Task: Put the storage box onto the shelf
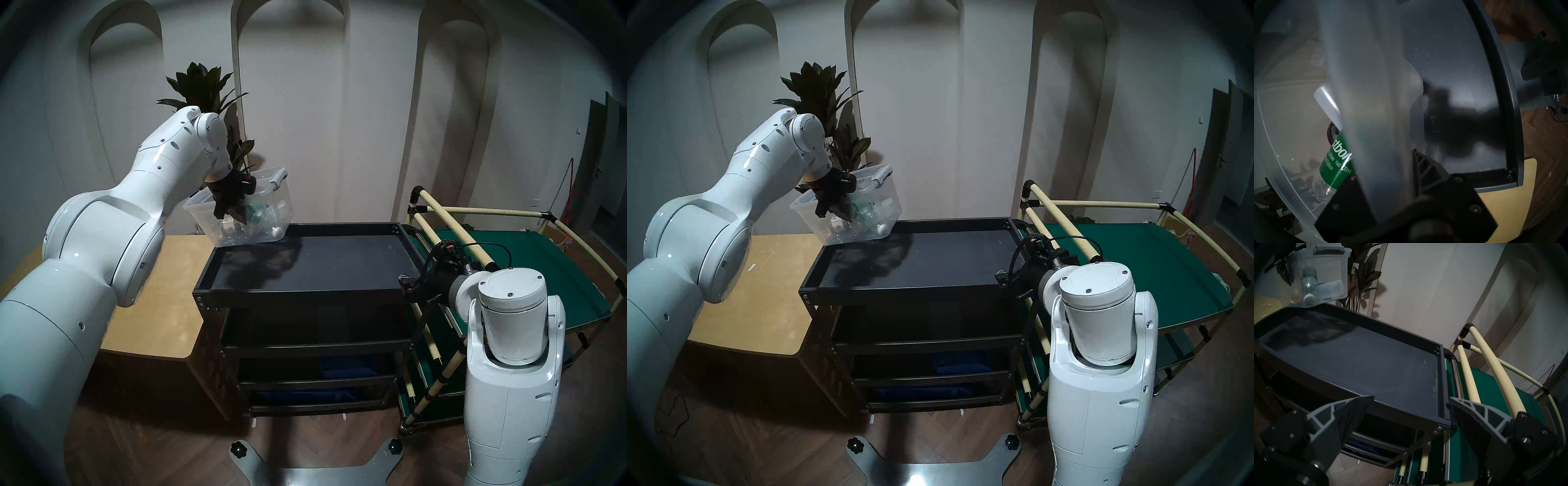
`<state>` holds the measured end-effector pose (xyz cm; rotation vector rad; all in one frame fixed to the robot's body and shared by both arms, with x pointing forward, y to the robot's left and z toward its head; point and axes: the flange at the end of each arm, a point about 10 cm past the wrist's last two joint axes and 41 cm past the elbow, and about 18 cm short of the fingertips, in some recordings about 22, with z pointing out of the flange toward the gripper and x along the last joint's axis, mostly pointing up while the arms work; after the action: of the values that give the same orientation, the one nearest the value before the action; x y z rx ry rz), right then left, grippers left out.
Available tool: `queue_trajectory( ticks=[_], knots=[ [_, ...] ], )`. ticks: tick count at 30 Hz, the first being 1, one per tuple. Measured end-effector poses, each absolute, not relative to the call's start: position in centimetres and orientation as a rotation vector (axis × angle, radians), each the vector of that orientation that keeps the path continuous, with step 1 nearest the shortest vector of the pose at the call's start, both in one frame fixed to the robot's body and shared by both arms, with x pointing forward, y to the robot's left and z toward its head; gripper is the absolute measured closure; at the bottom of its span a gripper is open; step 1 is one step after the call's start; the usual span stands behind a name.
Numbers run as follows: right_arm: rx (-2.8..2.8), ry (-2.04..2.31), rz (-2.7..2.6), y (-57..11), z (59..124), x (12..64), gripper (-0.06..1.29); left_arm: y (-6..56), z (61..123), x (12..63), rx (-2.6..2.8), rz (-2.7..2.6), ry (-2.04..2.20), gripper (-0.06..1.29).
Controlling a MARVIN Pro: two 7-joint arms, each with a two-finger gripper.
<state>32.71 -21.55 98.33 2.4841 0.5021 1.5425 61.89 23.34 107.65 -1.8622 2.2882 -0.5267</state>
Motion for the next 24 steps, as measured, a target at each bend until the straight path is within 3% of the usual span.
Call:
queue_trajectory(
  ticks=[14,24],
  knots=[
    [2.483,0.503,1.543,-21.6,98.4,32.7,-0.02,15.9,106.1,61.7,-1.855,-0.531,2.402,1.05],
    [2.479,0.503,1.544,-21.6,98.4,32.6,-0.02,13.9,103.1,61.3,-1.958,-0.476,2.439,1.05]
  ],
)
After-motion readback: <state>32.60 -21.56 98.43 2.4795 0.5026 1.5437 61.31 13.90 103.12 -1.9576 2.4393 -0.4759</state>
